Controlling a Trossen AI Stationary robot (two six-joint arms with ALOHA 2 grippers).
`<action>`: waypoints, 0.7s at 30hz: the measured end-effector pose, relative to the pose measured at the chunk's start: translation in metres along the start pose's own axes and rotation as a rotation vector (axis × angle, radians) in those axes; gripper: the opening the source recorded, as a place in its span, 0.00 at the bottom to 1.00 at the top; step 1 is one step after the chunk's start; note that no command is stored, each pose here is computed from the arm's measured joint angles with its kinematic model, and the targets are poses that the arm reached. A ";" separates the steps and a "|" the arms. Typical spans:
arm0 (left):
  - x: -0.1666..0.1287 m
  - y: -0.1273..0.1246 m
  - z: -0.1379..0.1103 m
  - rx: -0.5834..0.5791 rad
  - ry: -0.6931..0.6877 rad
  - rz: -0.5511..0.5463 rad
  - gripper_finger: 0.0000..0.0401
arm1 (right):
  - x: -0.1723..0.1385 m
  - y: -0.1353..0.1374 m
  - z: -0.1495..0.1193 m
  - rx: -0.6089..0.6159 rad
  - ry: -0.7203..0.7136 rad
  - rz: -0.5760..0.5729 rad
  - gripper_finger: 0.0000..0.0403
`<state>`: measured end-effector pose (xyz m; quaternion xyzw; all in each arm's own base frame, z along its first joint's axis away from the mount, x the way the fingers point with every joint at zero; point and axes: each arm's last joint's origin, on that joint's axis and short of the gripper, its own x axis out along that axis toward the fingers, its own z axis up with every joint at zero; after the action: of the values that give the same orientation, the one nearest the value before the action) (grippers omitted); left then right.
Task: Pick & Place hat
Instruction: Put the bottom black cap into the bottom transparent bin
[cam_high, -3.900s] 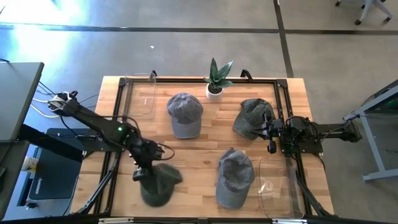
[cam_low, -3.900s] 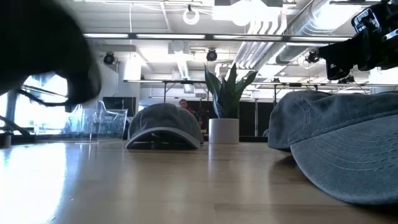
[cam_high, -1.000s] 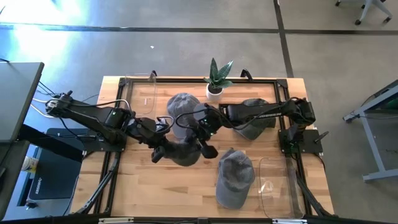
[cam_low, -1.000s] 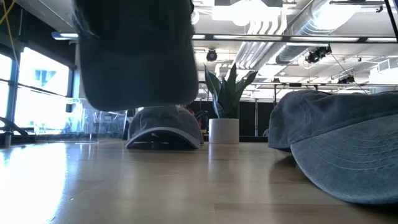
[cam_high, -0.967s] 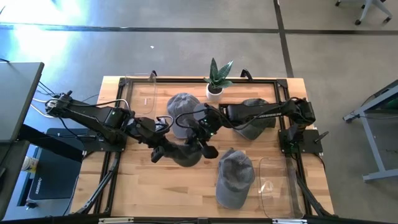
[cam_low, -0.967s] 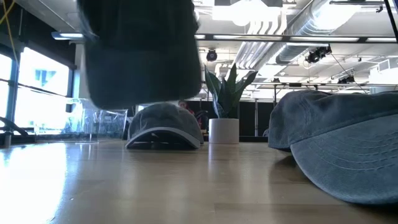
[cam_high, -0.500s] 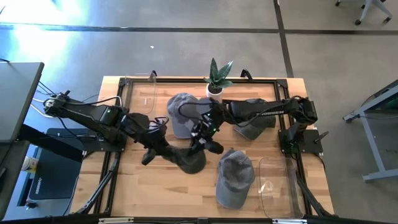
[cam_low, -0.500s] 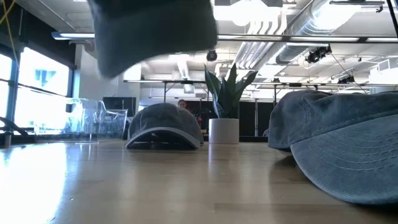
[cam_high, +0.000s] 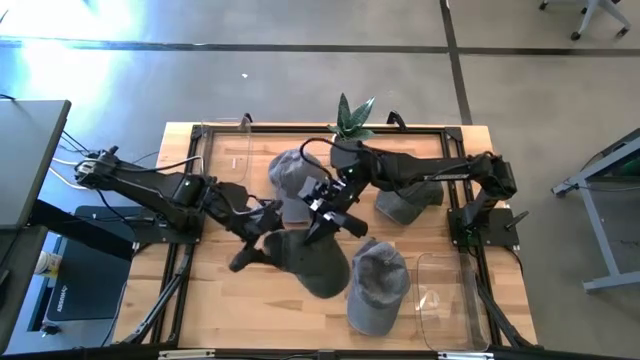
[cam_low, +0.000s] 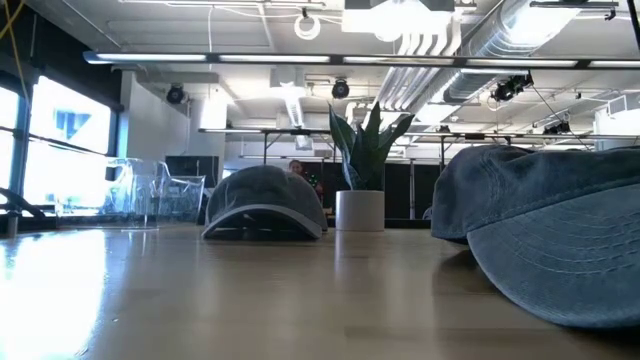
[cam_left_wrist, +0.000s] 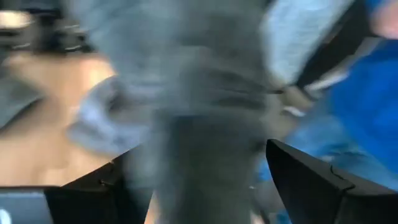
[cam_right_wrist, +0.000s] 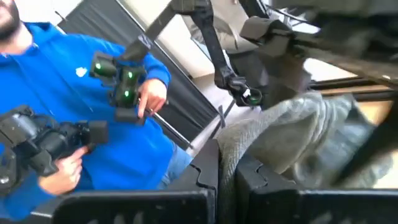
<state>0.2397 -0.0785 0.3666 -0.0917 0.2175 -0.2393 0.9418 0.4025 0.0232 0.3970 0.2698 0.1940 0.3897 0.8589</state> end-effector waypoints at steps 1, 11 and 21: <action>0.001 -0.001 0.001 0.001 0.001 -0.051 0.67 | -0.002 0.002 0.002 0.000 -0.006 -0.001 0.01; -0.016 -0.033 0.007 0.044 -0.080 -0.221 0.30 | -0.027 0.029 0.008 0.030 -0.020 -0.023 0.01; -0.030 -0.042 0.012 0.093 -0.176 -0.162 0.05 | -0.014 0.035 0.001 0.007 0.028 0.021 0.01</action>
<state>0.2042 -0.0991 0.3998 -0.0859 0.1145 -0.3157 0.9380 0.3744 0.0314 0.4207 0.2693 0.2044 0.4016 0.8511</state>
